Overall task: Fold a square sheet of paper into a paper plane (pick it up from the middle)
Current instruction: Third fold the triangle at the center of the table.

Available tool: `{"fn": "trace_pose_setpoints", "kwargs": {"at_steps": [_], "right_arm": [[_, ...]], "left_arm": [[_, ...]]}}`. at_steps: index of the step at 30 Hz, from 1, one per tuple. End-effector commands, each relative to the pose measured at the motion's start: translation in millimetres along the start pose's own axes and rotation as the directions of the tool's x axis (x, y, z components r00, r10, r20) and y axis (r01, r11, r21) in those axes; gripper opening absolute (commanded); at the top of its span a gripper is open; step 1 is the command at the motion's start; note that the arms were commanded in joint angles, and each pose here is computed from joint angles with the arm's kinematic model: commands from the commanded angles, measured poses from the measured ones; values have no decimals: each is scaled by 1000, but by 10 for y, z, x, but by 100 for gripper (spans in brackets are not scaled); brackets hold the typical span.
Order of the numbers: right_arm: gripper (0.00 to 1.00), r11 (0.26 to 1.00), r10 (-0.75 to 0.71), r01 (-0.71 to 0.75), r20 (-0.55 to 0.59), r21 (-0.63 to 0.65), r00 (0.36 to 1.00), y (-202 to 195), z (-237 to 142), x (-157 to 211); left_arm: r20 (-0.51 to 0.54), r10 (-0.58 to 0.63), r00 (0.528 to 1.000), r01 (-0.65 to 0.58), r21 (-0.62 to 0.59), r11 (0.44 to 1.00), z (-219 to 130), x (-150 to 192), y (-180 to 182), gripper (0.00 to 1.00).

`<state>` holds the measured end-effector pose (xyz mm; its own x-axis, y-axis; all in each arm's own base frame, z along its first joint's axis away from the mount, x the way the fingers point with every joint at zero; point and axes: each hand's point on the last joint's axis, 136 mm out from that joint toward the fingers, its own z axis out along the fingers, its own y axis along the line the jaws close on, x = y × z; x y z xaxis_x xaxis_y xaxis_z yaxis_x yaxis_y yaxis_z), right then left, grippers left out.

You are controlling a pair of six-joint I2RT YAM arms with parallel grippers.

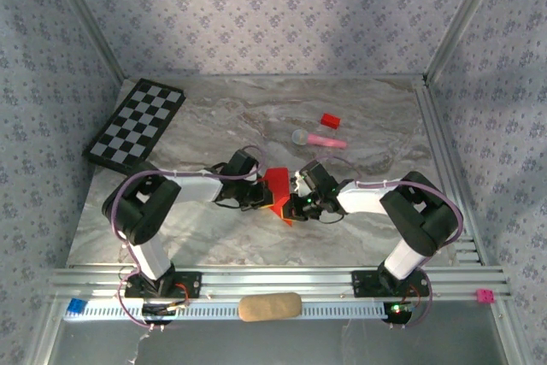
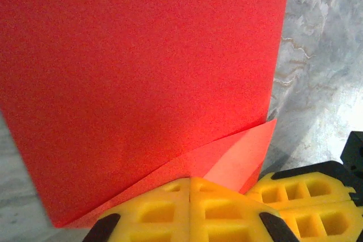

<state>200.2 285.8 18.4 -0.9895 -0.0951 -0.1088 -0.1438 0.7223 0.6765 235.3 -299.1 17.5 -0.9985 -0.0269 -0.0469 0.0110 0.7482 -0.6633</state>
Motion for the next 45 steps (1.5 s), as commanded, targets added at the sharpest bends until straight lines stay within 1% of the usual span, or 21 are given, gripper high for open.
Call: {"fn": "trace_pose_setpoints", "kwargs": {"at_steps": [1,5,9,14,20,25,29,32,38,41,45], "right_arm": [[0,995,33,-30,-34,95,999,-216,-40,120],[0,999,-46,46,-14,4,999,154,-96,-26],[1,995,-97,97,-5,-9,995,327,-55,-136],[1,998,-65,66,-34,15,997,236,136,-193],[1,998,-30,35,-75,55,997,12,246,-19],[2,998,-22,26,-73,58,997,-61,153,77],[3,1000,-29,30,-81,9,996,-47,64,158],[4,999,-36,39,-91,22,995,-117,-7,258],[5,1000,1,2,-89,31,996,-285,-149,429],[5,999,-32,35,-75,28,997,-277,-217,415],[5,997,-65,65,-5,-34,998,-11,-345,209]], "left_arm": [[24,-54,998,56,-79,995,0,8,317,2],[3,-53,999,53,-81,995,19,78,359,1],[5,-46,999,46,-84,995,19,71,359,1],[4,-37,999,37,-74,997,15,46,316,0],[7,-29,1000,30,-85,996,1,39,331,0],[10,-30,1000,31,-92,995,3,29,351,0],[2,-31,1000,31,-105,994,0,50,388,0],[-8,-33,999,32,-113,993,5,55,410,0],[-8,-36,999,35,-115,993,16,61,424,0],[-8,-32,999,31,-110,993,18,56,411,0],[-7,-23,1000,22,-103,994,12,47,390,0]]}}
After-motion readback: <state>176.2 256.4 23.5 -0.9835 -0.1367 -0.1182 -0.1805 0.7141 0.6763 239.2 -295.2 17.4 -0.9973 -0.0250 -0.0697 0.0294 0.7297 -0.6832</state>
